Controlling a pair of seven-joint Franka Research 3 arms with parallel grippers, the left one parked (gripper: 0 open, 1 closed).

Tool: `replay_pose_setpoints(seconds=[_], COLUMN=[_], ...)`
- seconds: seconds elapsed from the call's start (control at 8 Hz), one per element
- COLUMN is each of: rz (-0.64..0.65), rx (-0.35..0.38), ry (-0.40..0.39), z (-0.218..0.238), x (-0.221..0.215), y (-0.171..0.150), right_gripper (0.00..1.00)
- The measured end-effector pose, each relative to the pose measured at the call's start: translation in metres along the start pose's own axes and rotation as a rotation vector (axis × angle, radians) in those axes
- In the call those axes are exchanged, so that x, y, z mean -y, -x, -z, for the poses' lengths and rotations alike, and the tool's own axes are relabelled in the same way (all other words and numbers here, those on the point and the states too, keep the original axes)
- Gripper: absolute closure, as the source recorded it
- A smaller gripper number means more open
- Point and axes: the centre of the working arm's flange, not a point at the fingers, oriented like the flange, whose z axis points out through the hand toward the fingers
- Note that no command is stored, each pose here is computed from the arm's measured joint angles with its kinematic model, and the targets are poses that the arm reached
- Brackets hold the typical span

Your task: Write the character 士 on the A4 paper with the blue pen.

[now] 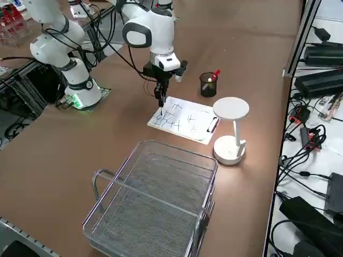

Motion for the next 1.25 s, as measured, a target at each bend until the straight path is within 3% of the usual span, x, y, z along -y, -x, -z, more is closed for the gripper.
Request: replay_pose_setpoints(seconds=[1.25], rz=[0.060], rx=[-0.020], ry=[-0.007], z=[-0.013], x=[-0.008], y=[0.008], right_gripper=[0.79])
